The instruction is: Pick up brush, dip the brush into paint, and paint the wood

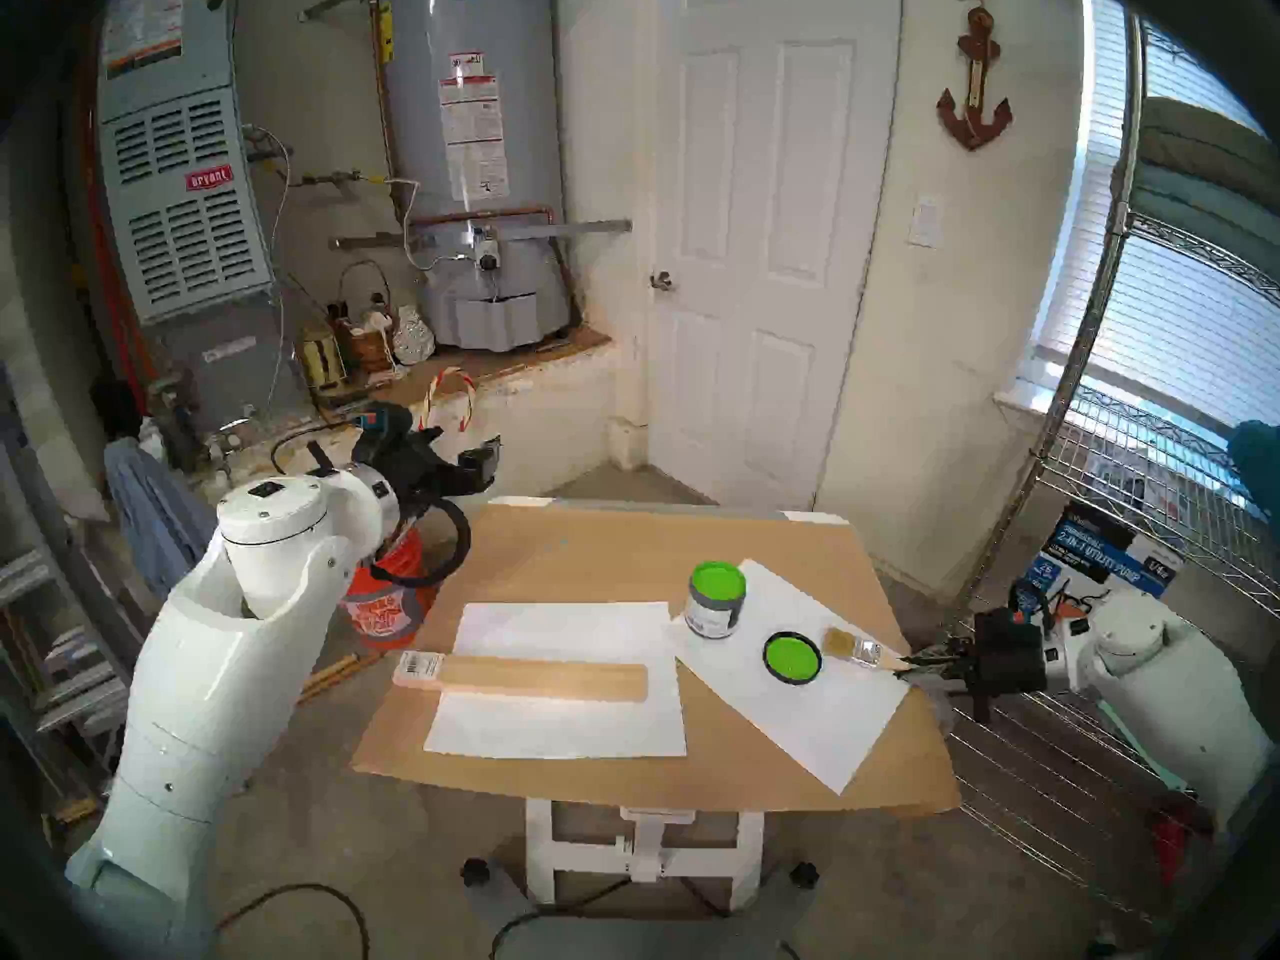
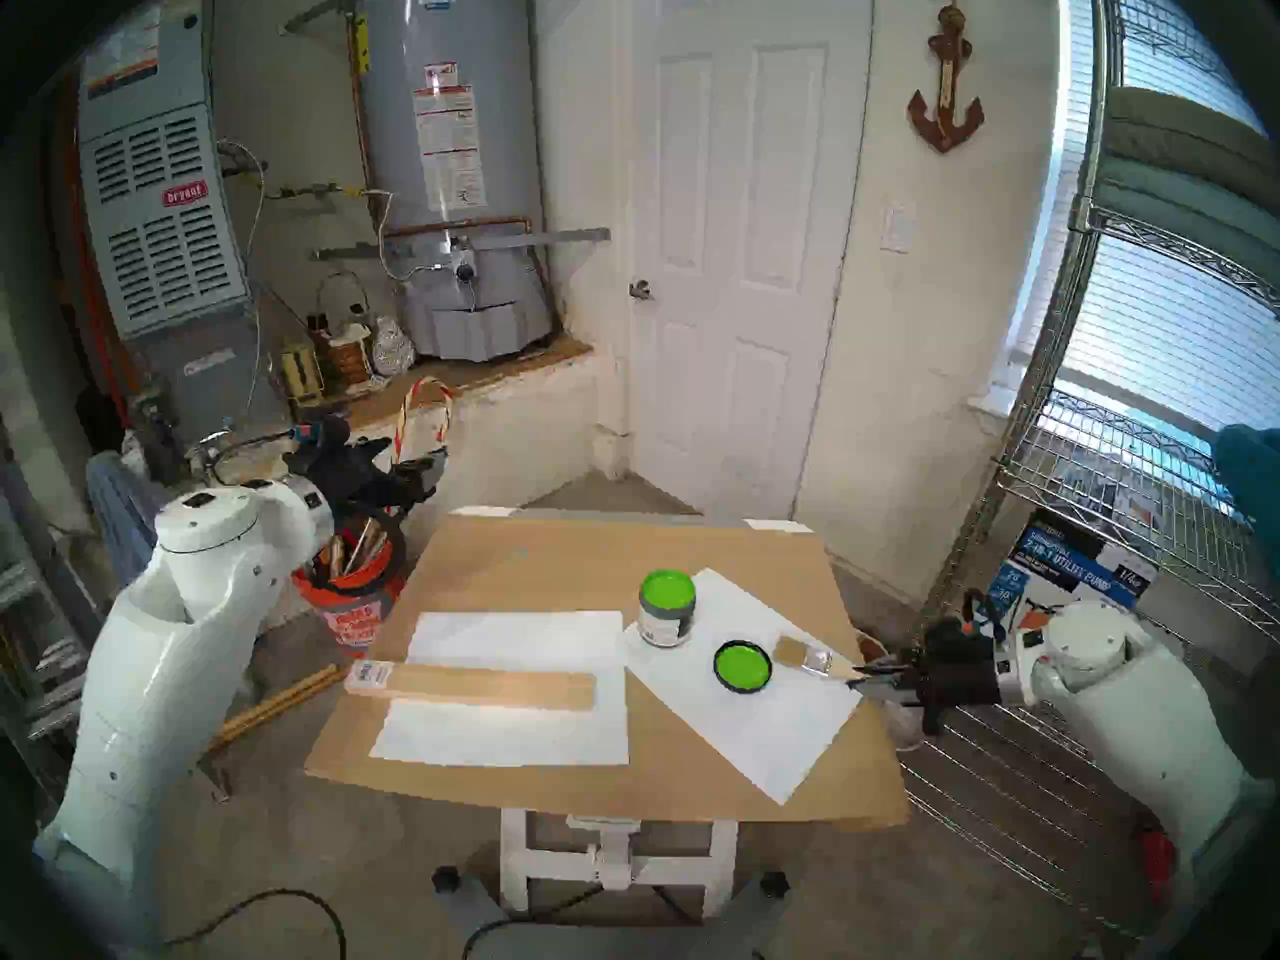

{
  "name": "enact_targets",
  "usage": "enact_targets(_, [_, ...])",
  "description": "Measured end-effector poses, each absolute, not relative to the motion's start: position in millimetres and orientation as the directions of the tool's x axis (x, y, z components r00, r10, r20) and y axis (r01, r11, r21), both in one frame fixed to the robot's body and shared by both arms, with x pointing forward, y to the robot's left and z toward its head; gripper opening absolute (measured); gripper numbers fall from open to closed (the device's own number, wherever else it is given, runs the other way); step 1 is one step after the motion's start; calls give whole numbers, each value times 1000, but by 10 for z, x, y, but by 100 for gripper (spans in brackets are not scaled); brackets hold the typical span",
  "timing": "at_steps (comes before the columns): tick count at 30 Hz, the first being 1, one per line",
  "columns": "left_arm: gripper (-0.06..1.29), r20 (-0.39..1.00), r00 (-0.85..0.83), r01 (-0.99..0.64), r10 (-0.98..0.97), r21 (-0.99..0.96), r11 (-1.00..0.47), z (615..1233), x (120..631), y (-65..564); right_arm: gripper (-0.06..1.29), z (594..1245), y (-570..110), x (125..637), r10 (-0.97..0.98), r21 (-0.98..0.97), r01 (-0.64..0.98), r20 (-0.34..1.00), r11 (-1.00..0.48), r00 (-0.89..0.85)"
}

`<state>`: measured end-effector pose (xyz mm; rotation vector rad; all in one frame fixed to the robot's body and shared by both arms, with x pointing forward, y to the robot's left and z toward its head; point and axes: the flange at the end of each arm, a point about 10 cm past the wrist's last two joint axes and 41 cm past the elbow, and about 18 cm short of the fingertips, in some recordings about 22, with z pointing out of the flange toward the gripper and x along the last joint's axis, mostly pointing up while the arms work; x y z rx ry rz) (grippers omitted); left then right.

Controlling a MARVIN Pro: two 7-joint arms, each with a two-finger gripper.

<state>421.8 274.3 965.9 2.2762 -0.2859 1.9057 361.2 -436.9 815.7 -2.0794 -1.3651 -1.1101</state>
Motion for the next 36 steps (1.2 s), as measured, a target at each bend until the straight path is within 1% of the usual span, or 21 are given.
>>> enact_targets(3, [125, 984, 170, -247, -44, -1, -969, 9659, 4218, 2743, 19, 8173, -4365, 3627, 564, 79, 901, 802, -427, 197])
enact_targets(15, [125, 984, 170, -247, -44, -1, -969, 9659, 4217, 2743, 21, 8215, -4360, 3626, 564, 66, 914, 804, -400, 189])
enact_targets(32, [125, 984, 170, -247, -44, -1, -969, 9659, 4217, 2743, 22, 8197, -4392, 3609, 573, 66, 914, 797, -400, 193])
enact_targets(36, [125, 984, 170, -247, -44, -1, -969, 9659, 4217, 2743, 24, 8192, -4397, 3607, 575, 66, 915, 795, -399, 194])
